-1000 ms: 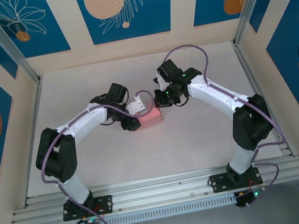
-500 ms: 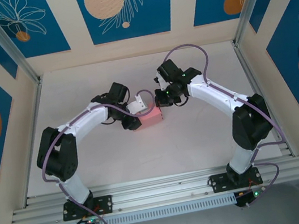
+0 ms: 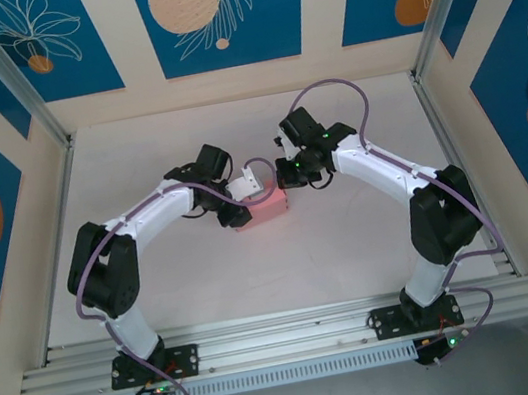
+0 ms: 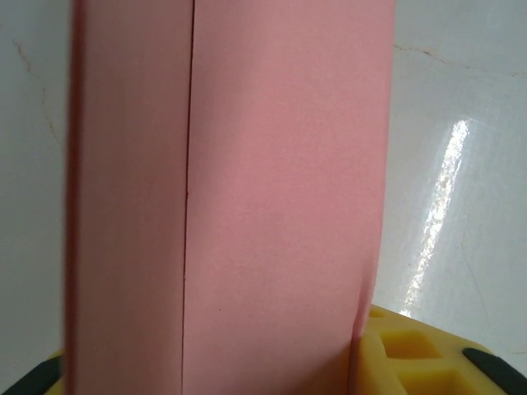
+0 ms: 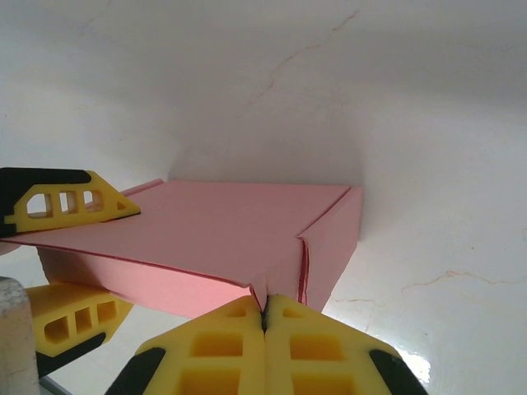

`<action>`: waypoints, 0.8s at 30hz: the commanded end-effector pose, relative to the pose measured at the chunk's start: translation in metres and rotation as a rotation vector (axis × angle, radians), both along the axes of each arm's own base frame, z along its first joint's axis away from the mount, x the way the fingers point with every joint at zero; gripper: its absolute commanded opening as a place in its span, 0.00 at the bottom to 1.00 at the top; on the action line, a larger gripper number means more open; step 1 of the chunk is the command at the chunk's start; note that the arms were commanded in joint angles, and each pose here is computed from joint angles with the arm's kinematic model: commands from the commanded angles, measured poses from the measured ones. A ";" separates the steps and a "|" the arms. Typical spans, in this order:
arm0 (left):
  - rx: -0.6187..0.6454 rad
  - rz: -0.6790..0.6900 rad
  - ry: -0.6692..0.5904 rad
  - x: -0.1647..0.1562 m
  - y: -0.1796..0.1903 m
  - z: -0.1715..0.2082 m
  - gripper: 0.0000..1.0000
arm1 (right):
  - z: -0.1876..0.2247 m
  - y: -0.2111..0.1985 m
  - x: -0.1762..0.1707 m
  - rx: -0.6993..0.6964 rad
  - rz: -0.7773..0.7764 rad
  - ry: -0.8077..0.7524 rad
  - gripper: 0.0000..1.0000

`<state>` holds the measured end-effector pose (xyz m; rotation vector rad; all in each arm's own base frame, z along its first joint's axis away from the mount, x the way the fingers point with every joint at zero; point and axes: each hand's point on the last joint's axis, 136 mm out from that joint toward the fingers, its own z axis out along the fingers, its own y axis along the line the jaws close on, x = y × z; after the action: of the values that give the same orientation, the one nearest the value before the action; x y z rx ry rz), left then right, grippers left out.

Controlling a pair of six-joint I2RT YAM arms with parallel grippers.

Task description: Fold the paper box

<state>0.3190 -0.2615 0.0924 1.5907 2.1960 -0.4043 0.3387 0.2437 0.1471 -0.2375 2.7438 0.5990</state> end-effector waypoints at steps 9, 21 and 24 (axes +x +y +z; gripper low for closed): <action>0.095 0.017 0.078 -0.011 0.015 -0.031 0.37 | -0.026 -0.020 -0.013 -0.127 0.002 0.027 0.01; 0.097 0.021 0.076 -0.009 0.015 -0.031 0.37 | -0.049 -0.027 -0.017 -0.236 0.006 0.030 0.02; 0.096 0.019 0.075 -0.009 0.015 -0.030 0.37 | -0.052 -0.026 -0.019 -0.255 0.013 0.024 0.01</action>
<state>0.3213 -0.2612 0.0920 1.5779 2.2067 -0.3919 0.3426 0.2397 0.1379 -0.2894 2.6911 0.4265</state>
